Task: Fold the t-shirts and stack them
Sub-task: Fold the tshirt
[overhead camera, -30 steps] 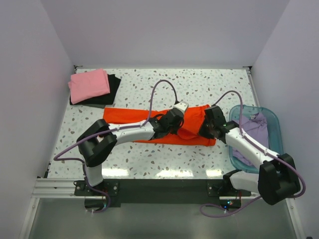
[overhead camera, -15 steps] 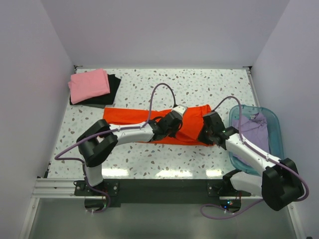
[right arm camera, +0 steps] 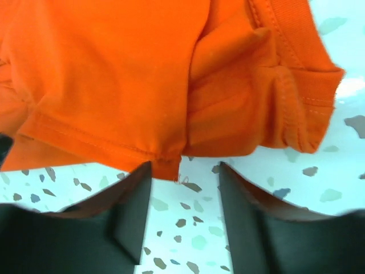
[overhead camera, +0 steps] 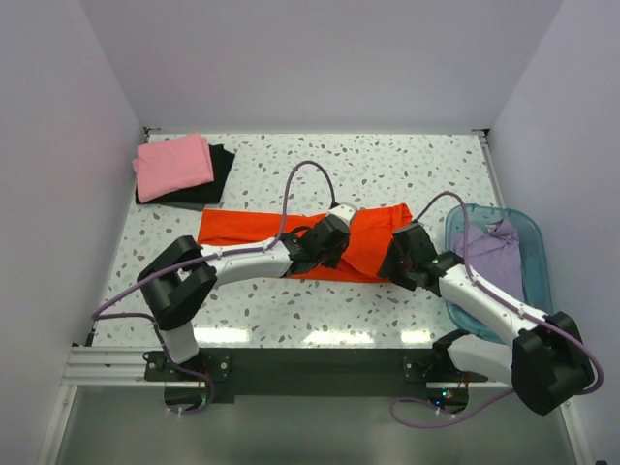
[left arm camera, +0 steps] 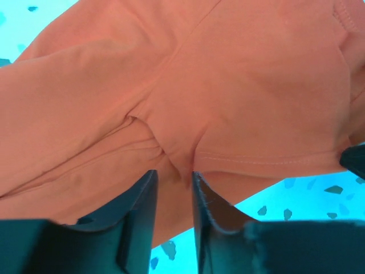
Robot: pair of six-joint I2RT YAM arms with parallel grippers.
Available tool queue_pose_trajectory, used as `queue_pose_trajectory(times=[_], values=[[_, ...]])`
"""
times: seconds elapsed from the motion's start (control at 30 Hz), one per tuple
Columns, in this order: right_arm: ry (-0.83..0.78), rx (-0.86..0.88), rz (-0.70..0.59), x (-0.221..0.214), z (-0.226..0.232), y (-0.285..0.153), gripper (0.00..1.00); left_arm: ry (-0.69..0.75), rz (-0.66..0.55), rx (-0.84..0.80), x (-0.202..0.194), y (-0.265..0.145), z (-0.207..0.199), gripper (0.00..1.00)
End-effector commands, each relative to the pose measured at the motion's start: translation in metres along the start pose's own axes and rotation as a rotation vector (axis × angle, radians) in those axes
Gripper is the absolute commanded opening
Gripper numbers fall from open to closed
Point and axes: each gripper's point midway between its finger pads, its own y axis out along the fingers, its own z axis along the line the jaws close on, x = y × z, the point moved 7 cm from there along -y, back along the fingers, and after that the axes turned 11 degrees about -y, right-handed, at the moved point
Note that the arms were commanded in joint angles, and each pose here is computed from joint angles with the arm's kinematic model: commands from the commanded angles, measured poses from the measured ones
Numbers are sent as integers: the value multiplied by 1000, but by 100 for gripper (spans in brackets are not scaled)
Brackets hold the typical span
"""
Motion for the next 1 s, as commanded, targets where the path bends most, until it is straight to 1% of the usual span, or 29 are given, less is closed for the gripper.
queue_pose_trajectory(times=[0.0,0.03,0.07,0.1,0.17,0.2,0.23,0.3,0.33,0.37,0.47,0.5,0.57,0.6,0.63,0.7,0.8,0.83,0.9,0.93,0.97], values=[[-14,-35,-81,12,-4,-19,57,-39,-90,-23,29,-33,-1,40],[-21,-33,-103,15,-6,-29,61,-47,-121,-31,38,-47,0,41],[-19,-35,-149,25,-4,-37,63,-56,-132,-19,42,-52,4,43],[-18,-32,-172,30,-2,-41,60,-95,-148,10,54,-55,15,43],[-27,-50,-204,47,5,-47,55,-130,-107,92,57,-55,38,40],[-35,-53,-205,53,9,-47,54,-165,-107,144,67,-50,56,38],[-47,-51,-196,58,14,-43,54,-157,-31,214,57,-41,70,37],[-65,-72,-170,73,27,-28,54,-153,-33,339,58,-35,91,35],[-67,-69,-167,78,32,-22,54,-141,2,381,50,-28,98,34],[-74,-83,-135,81,38,-8,54,-144,22,402,46,-25,104,34],[-84,-108,-120,89,45,10,54,-158,75,480,25,-15,126,30],[-94,-134,-94,88,44,22,54,-172,104,506,14,-13,136,28],[-102,-173,-95,92,44,34,54,-185,140,542,-2,-9,148,26],[-102,-180,-90,94,43,39,54,-197,149,550,-8,-9,151,24],[-104,-207,-57,92,39,53,54,-200,158,558,-13,-8,152,24],[-99,-217,-45,96,38,65,54,-214,184,560,-26,-8,154,21],[-92,-220,-10,103,36,86,54,-242,206,548,-40,-10,156,19],[-101,-240,25,101,32,99,54,-255,198,535,-41,-12,155,19],[-107,-226,20,117,39,106,54,-290,214,526,-50,-16,154,18],[-129,-232,40,118,40,112,54,-311,191,498,-46,-19,151,18],[-137,-233,41,129,47,122,54,-330,214,467,-54,-21,148,18]])
